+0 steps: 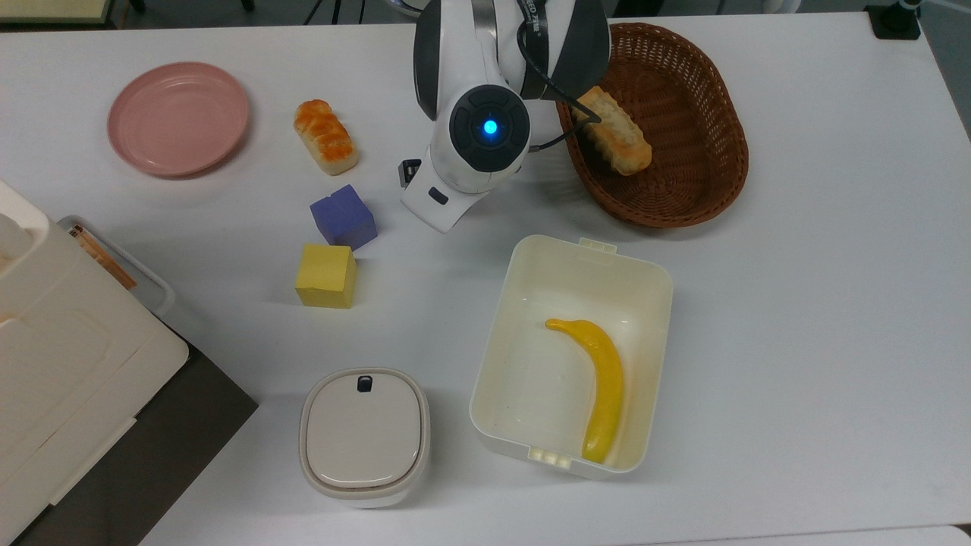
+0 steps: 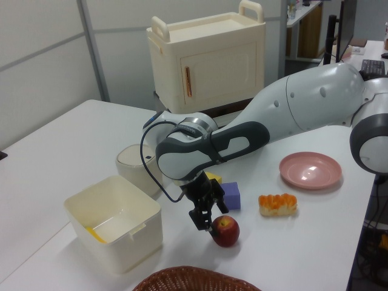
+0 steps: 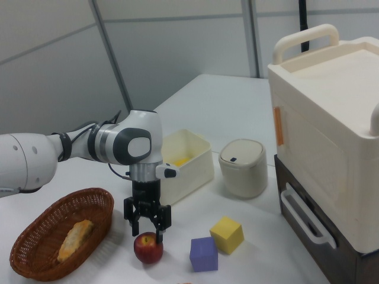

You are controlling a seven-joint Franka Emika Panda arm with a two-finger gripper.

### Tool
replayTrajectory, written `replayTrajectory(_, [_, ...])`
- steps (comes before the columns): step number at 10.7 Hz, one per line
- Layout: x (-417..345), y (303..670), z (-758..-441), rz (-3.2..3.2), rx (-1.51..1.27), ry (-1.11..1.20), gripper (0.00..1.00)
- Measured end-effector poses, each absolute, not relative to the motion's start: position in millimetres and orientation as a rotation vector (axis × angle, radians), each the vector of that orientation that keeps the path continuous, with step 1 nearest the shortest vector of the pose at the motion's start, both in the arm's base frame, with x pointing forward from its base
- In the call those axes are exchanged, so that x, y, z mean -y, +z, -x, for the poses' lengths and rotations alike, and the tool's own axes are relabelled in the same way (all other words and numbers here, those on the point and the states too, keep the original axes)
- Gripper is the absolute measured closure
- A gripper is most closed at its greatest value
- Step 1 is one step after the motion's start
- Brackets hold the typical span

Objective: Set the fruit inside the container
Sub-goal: 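Lower the gripper around the red apple and close on it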

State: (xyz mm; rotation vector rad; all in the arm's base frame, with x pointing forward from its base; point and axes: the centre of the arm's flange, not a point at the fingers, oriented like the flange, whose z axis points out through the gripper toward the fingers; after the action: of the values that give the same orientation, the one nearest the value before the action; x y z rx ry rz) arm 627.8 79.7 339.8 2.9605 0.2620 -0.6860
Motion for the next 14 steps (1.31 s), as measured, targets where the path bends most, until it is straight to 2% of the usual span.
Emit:
replayTrajectory(1, [-79.3, 340.0, -628.0, -2.956, -0.263, -0.684, 0.22])
replayTrajectory(2, [-80.8, 344.4, -629.1, -2.956, -0.268, -0.670, 0.30])
replayTrajectory(3, [-82.2, 346.7, -629.5, -2.949, -0.275, -0.661, 0.33])
replayTrajectory(4, [-84.2, 351.7, -631.0, -2.947, -0.282, -0.644, 0.42])
replayTrajectory(6, [-85.9, 354.7, -631.8, -2.946, -0.287, -0.634, 0.72])
replayTrajectory(7, [-85.7, 354.1, -631.6, -2.945, -0.288, -0.637, 0.74])
replayTrajectory(8, [-85.6, 352.7, -631.0, -2.943, -0.288, -0.642, 0.65])
replayTrajectory(12, [-83.4, 338.4, -624.5, -2.924, -0.282, -0.715, 0.04])
replayTrajectory(14, [-81.2, 337.3, -621.3, -2.907, -0.280, -0.749, 0.00])
